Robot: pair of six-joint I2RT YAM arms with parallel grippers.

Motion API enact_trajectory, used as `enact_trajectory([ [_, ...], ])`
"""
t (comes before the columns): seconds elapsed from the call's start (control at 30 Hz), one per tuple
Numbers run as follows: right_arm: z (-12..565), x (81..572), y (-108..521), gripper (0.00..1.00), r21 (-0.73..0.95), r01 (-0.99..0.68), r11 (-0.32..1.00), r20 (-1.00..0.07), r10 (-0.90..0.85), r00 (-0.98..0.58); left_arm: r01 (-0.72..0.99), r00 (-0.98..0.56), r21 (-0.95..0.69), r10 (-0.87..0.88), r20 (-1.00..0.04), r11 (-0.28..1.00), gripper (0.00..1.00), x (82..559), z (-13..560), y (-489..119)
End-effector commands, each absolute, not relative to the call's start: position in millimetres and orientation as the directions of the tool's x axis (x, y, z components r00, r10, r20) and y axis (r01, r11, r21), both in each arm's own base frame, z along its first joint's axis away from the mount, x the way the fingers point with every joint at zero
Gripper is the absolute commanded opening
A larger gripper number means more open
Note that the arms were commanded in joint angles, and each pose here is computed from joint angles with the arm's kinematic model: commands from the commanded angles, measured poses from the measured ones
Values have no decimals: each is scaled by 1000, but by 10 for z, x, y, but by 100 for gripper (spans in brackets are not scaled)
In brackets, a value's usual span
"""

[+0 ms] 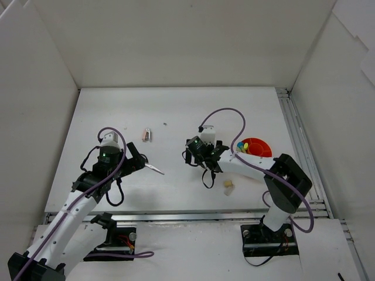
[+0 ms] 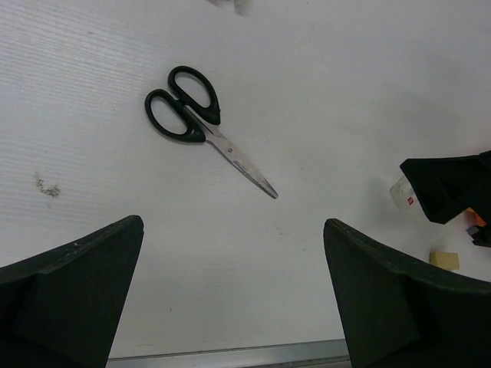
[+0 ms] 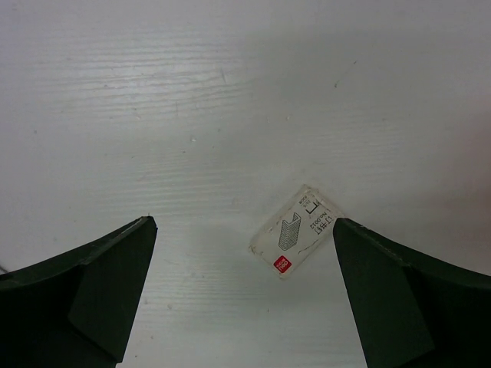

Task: Sort the stationery into containers
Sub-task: Pick up the stationery from the center of the board.

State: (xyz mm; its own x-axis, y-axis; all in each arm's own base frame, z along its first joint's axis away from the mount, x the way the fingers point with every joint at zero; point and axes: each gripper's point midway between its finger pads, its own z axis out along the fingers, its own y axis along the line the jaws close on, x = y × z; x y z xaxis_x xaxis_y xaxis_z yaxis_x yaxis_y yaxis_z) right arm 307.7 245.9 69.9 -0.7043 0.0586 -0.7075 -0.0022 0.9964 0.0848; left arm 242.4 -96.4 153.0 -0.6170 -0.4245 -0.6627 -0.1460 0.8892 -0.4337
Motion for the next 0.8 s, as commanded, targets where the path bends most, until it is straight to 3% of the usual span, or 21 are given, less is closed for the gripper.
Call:
enact_trajectory([
  [0.0,679,3185,2432,98,135,139,981,-734,193,-652,-95,-574,-451,-419,-704,888,100,2531,1709,-999],
  [0.47,227,3043,2278,95,68,231,971,-683,214,-699,-66,-594,-447,-395,-701,892,99,2486,1653,-1016],
  [0.63,153,3057,2195,84,48,251,967,-677,216,-704,-66,-591,-447,-396,-703,892,99,2487,1652,-1013],
  [0.77,218,3120,2150,61,43,253,966,-689,212,-693,-65,-592,-448,-396,-702,892,99,2492,1655,-1018],
])
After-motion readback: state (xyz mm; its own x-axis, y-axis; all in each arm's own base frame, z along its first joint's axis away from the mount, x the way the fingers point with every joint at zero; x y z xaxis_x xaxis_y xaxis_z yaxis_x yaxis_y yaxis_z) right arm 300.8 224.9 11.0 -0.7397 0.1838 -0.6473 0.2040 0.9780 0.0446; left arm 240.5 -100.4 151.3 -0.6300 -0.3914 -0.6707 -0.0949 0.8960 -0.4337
